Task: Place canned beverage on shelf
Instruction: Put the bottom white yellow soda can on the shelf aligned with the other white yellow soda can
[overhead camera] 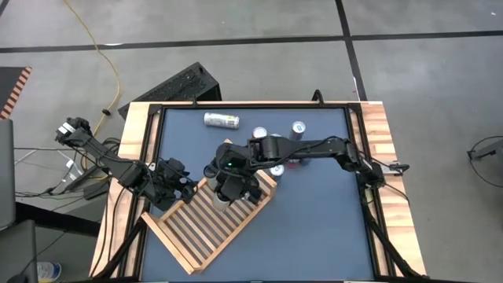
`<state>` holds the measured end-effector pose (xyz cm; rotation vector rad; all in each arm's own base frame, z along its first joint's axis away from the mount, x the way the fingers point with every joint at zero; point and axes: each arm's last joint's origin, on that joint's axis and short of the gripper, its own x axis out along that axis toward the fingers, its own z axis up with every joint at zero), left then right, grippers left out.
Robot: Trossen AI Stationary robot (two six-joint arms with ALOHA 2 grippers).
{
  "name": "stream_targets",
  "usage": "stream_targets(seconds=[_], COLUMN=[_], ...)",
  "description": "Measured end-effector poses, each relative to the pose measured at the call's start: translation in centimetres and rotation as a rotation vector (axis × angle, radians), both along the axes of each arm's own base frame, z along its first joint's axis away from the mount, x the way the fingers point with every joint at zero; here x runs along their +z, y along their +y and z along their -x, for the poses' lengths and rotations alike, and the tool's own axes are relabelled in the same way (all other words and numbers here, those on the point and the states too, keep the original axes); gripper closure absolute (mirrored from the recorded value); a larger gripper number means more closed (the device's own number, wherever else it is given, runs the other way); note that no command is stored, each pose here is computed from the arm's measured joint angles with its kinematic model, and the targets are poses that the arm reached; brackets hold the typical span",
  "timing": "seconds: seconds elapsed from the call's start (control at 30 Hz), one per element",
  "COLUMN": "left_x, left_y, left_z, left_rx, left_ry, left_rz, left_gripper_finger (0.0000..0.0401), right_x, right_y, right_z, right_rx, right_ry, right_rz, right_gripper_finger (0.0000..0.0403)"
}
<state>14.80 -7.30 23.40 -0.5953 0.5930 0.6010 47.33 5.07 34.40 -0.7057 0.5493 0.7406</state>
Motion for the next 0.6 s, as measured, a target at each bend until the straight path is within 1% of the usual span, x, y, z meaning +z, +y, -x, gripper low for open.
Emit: stream_targets(seconds=[0.1, 0.23, 0.33, 0.4, 0.5, 0.6], left_x=[0.0, 0.0, 0.0, 0.0, 0.0, 0.0], left_y=[0.0, 0.0, 0.0, 0.0, 0.0, 0.0], left_z=[0.0, 0.0, 0.0, 0.0, 0.0, 0.0], left_rx=[0.005, 0.007, 0.011, 0.012, 0.014, 0.015], left_ry=[-0.003, -0.004, -0.006, -0.007, -0.009, -0.011], left_rz=[-0.007, -0.011, -0.007, -0.006, -0.005, -0.003], left_gripper_finger=[0.0148, 0.0148, 0.0148, 0.0148, 0.0148, 0.0148], right_x=[-0.1, -1.4, -2.5, -3.0, -4.2, -4.5], right_y=[-0.6, -1.3, -1.4, -1.2, -1.2, -1.3], right_z=[-0.3, -0.7, -0.9, -1.2, -1.7, -1.9], right_rx=[0.013, 0.009, 0.029, 0.044, 0.036, 0.024], right_ry=[-0.019, 0.020, 0.055, 0.046, 0.070, 0.067], right_rz=[0.019, 0.036, 0.069, 0.093, 0.138, 0.169], right_gripper_finger=[0.0223, 0.0223, 0.0223, 0.0223, 0.0223, 0.0223])
